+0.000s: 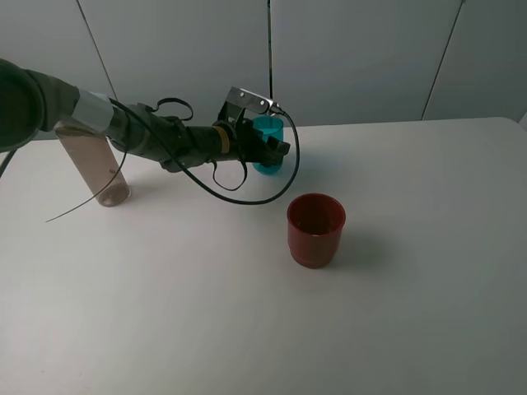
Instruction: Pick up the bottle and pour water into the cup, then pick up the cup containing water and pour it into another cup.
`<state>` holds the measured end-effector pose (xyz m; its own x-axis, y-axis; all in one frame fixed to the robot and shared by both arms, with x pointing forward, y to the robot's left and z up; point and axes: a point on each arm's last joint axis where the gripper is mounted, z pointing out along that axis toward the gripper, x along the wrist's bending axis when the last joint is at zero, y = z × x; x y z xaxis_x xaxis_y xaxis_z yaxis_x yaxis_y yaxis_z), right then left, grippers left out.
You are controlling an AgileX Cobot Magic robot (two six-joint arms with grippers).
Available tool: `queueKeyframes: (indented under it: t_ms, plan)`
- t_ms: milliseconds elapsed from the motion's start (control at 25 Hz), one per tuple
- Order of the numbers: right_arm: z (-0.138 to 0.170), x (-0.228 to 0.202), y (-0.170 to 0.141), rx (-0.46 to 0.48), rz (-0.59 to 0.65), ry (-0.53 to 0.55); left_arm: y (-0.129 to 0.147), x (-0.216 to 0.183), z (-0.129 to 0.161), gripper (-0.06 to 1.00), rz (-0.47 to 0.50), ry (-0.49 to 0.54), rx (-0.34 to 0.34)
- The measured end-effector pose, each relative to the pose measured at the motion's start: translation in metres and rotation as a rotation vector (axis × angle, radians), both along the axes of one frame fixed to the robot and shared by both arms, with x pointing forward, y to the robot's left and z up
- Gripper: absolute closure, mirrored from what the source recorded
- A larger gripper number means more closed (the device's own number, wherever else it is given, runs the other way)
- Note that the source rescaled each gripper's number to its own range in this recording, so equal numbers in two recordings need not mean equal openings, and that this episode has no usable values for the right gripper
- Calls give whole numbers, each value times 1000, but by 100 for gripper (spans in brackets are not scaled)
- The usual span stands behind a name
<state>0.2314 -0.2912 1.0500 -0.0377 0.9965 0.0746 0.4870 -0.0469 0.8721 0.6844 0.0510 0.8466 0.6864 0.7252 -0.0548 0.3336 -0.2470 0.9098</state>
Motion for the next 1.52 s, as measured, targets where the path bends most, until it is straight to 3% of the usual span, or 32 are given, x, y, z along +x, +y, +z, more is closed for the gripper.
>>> queueKeyframes:
  t_ms: [280,320,360,440,520,800,1520]
  plan:
    - [0,0,0,-5,3,0,-2,-2,0,84,-56,-29,29]
    - [0,0,0,-5,3,0,-2,-2,-1,70,-61,-31,34]
    - [0,0,0,-5,3,0,-2,-3,-1,28,-65,-33,37]
    - [0,0,0,-5,3,0,-3,-3,-1,7,-75,-38,45]
    - [0,0,0,-5,3,0,-3,-3,-1,1,-79,-40,49]
    - [0,0,0,-5,3,0,-2,-4,5,0,-91,-42,83]
    - [0,0,0,0,0,0,2,-18,80,0,-127,87,151]
